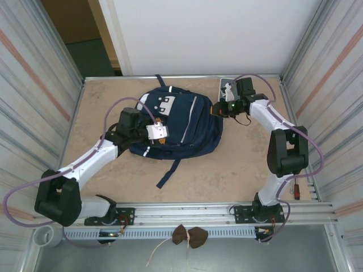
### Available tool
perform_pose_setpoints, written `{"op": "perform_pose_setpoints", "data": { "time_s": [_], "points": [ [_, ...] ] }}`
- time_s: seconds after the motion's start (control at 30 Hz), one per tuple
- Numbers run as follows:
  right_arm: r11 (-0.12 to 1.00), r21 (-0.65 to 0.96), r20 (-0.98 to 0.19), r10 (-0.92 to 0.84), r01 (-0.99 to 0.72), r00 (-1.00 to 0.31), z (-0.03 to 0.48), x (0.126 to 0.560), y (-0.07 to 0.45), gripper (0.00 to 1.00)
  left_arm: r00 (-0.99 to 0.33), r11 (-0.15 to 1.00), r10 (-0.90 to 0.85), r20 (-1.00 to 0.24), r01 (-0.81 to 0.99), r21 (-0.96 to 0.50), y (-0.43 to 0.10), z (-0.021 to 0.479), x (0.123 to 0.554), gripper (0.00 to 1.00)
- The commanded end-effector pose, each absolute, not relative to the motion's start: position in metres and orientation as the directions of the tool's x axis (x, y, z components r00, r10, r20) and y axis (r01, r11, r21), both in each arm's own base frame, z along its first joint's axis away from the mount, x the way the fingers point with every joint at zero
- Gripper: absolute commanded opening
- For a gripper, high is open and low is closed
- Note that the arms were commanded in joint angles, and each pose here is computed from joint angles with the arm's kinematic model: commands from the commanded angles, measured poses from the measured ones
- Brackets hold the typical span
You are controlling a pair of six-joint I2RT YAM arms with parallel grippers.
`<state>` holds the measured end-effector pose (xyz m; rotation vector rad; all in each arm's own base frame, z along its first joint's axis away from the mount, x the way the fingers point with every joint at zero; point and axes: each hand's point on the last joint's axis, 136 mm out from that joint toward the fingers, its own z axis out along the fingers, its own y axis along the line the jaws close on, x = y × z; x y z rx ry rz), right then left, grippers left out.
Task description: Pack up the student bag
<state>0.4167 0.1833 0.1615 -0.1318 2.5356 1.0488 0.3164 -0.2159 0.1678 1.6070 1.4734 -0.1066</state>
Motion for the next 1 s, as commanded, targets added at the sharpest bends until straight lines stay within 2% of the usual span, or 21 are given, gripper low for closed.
{"op": "perform_pose_setpoints", "data": {
  "time_s": [0.0,0.27,0.73,0.97],
  "points": [
    [0.672,0.670,-0.449,0.028,-0.315,-0.893,0.186,0.424,0.189,0.00,0.419,0.013,0.726,-0.545,0.784,0.620,-0.221,0.160,0.311,0.68],
    [0.673,0.673,-0.438,0.026,-0.308,-0.898,0.183,0.427,0.190,0.00,0.489,-0.073,0.705,-0.514,0.770,0.633,-0.228,0.148,0.310,0.66],
    [0.681,0.666,-0.432,0.022,-0.303,-0.901,0.181,0.425,0.189,0.00,0.525,-0.171,0.697,-0.488,0.783,0.597,-0.245,0.126,0.307,0.65],
    [0.683,0.665,-0.428,0.018,-0.301,-0.904,0.180,0.423,0.189,0.00,0.526,-0.205,0.730,-0.437,0.778,0.594,-0.252,0.113,0.325,0.55]
  ]
}}
